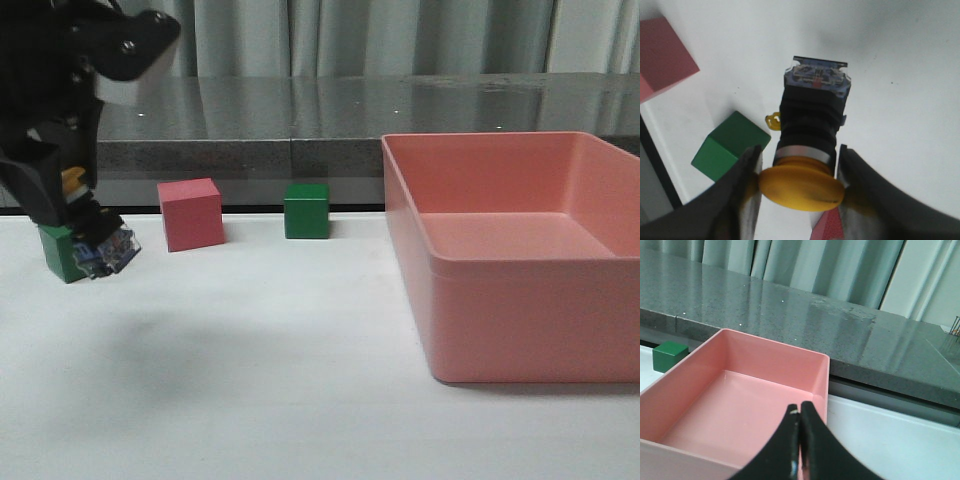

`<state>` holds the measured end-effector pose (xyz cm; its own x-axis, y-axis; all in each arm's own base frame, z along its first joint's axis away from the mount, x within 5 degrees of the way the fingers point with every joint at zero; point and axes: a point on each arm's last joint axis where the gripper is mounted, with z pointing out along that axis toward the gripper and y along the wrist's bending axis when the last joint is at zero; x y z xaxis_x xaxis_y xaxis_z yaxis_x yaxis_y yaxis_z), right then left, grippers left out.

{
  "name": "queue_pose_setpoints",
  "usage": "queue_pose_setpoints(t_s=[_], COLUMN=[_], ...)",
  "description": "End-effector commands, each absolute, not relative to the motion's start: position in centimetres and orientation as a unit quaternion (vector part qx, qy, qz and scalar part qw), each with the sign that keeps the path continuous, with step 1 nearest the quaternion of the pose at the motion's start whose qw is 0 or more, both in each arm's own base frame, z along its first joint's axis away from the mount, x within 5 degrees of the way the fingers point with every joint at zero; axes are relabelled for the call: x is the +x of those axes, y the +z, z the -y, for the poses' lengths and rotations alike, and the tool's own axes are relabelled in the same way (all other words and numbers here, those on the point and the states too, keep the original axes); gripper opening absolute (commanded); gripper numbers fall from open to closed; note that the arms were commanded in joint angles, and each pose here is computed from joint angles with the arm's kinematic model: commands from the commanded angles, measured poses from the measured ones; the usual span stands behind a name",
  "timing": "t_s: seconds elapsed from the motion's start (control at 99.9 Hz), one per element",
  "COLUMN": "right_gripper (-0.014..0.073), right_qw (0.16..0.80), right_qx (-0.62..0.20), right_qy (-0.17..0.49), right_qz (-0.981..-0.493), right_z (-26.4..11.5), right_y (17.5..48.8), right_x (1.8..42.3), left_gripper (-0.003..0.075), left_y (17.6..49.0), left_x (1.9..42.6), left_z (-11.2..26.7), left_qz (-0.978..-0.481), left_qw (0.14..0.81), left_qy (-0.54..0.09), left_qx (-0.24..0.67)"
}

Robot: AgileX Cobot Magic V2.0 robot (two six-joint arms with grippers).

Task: Place and stand button with both arms
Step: 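Lift the button with the left gripper and rotate it cap-up, then set the button upright on the table and release it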

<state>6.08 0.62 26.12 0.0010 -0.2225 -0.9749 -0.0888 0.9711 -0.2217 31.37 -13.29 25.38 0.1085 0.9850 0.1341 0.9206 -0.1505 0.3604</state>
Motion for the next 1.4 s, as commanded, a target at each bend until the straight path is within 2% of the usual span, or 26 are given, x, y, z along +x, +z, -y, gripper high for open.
queue_pose_setpoints(t_s=[0.0,0.29,0.47,0.54,0.64,0.811,0.901,1.121,1.221,1.311,1.361,1.391], right_gripper=[-0.0062,-0.0062,-0.0062,-0.0062,-0.0062,-0.0062,-0.0062,-0.0062,-0.0062,-0.0062,-0.0062,-0.0062], right_qw=[0.731,0.731,0.731,0.731,0.731,0.731,0.731,0.731,0.731,0.731,0.731,0.731], right_qx=[-0.097,-0.097,-0.097,-0.097,-0.097,-0.097,-0.097,-0.097,-0.097,-0.097,-0.097,-0.097], right_qy=[-0.054,-0.054,-0.054,-0.054,-0.054,-0.054,-0.054,-0.054,-0.054,-0.054,-0.054,-0.054], right_qz=[-0.673,-0.673,-0.673,-0.673,-0.673,-0.673,-0.673,-0.673,-0.673,-0.673,-0.673,-0.673], right_z=[-0.5,-0.5,-0.5,-0.5,-0.5,-0.5,-0.5,-0.5,-0.5,-0.5,-0.5,-0.5], right_y=[27.7,27.7,27.7,27.7,27.7,27.7,27.7,27.7,27.7,27.7,27.7,27.7], right_x=[6.0,6.0,6.0,6.0,6.0,6.0,6.0,6.0,6.0,6.0,6.0,6.0], left_gripper=[-0.0019,-0.0019,-0.0017,0.0005,0.0131,0.0520,0.0617,0.0621,0.0605,0.0501,0.0395,0.0300], left_y=[26.3,21.7,21.4,21.4,21.4,21.4,21.5,23.1,24.6,26.6,27.8,28.6], left_x=[31.8,32.5,32.1,31.9,31.7,31.6,31.6,30.6,30.3,30.4,30.5,30.3], left_z=[14.4,17.4,18.6,18.9,19.1,19.3,19.2,18.0,16.7,14.8,13.6,12.8], left_qz=[-0.652,-0.631,-0.614,-0.610,-0.611,-0.619,-0.623,-0.645,-0.678,-0.729,-0.763,-0.782], left_qw=[0.118,0.064,0.064,0.064,0.064,0.070,0.067,0.035,0.035,0.068,0.090,0.105], left_qy=[0.203,0.240,0.247,0.247,0.245,0.245,0.246,0.255,0.266,0.277,0.277,0.276], left_qx=[0.721,0.735,0.747,0.750,0.750,0.743,0.739,0.720,0.685,0.623,0.577,0.548])
